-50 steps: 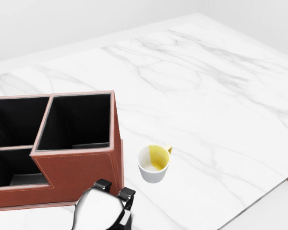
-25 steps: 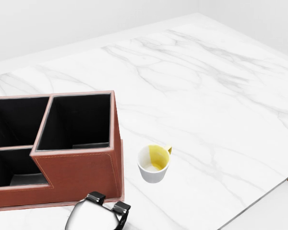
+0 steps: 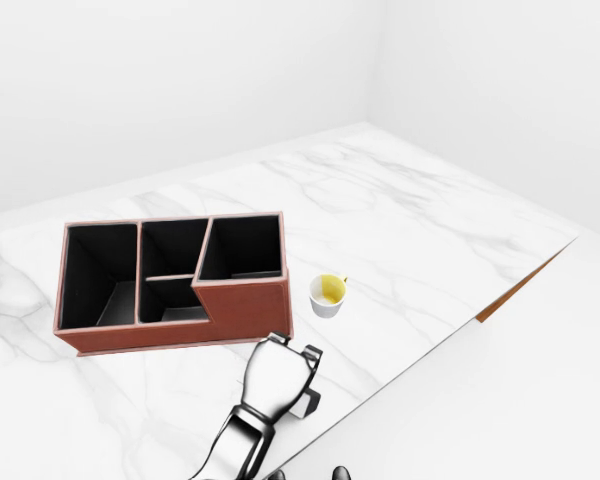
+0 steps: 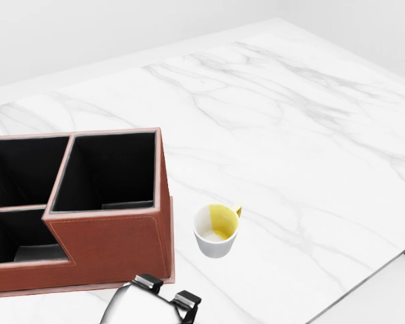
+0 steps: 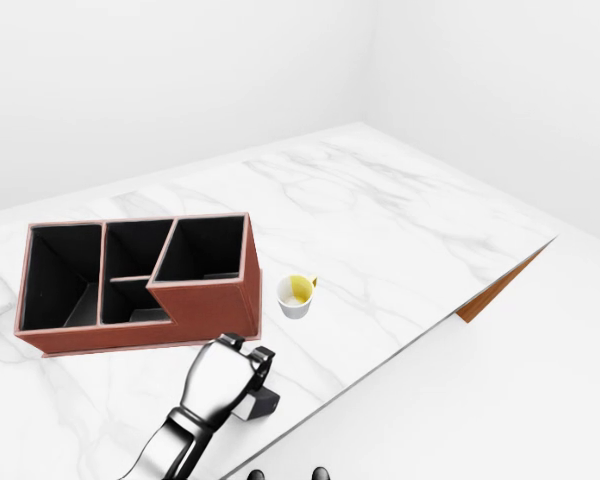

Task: Pick up the book and place it in the right compartment of the caddy.

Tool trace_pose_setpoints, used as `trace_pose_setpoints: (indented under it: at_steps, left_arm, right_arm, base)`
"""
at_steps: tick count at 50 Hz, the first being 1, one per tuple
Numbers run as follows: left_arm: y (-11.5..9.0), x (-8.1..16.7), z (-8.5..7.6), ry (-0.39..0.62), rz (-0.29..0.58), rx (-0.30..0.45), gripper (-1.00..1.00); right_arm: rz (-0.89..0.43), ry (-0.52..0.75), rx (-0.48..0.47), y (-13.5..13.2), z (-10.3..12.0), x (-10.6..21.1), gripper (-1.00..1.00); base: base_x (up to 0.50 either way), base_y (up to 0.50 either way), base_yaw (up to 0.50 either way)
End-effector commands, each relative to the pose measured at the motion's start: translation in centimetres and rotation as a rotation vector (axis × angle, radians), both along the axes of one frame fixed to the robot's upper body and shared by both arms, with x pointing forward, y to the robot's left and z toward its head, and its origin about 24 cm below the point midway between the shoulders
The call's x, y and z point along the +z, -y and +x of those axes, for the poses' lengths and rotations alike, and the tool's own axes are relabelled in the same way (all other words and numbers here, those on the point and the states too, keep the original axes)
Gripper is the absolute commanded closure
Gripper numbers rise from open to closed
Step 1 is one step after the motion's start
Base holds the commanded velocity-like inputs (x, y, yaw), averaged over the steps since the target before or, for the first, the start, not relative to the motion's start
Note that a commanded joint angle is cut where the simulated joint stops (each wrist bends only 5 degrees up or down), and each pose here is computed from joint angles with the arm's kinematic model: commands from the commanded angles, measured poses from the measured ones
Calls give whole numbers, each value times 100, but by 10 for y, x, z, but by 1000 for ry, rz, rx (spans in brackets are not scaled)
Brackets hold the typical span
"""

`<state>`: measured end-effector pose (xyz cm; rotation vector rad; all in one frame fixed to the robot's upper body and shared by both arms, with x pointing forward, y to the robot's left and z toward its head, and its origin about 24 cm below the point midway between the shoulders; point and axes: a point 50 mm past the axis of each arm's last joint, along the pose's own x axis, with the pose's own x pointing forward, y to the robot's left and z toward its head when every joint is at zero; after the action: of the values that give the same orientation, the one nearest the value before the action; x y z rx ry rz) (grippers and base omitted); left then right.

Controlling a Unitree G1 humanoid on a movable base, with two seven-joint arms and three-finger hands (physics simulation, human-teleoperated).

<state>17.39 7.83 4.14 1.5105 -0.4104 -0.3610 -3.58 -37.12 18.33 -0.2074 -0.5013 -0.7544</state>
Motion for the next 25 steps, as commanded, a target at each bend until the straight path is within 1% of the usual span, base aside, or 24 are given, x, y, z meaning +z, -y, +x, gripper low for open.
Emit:
trace_pose_setpoints:
  at_steps: [1,6,12,15,16,19,22,25]
  left_arm:
    - [10,20,-6,37,-81,-44,100]
    - [15,26,-11,34,-96,-71,100]
    - [23,40,-15,28,-130,-112,100]
    - [26,47,-15,40,-161,-126,100]
    - [26,48,-14,51,-154,-127,100]
    - [31,52,-15,62,-168,-143,100]
    - [39,63,-19,84,-197,-178,100]
    - [43,68,-19,89,-210,-200,100]
  right_arm:
    - [0,-12,-3,0,0,-1,-100]
    - [-4,-18,-2,-1,1,-1,-100]
    - [-5,-28,-4,-1,1,-2,-100]
    - [-5,-28,-4,-1,1,-2,-100]
    - [-7,-27,-2,-1,1,-2,-100]
    - [-7,-23,4,-2,1,-1,-100]
    - [-7,-20,4,-1,1,-1,-100]
    - [-4,-19,3,-1,1,-2,-100]
  base:
    - [0,0,0]
    - [0,0,0]
    - [0,0,0]
    - [0,0,0]
    - [0,0,0]
    - [0,0,0]
    - [0,0,0]
    - [0,0,0]
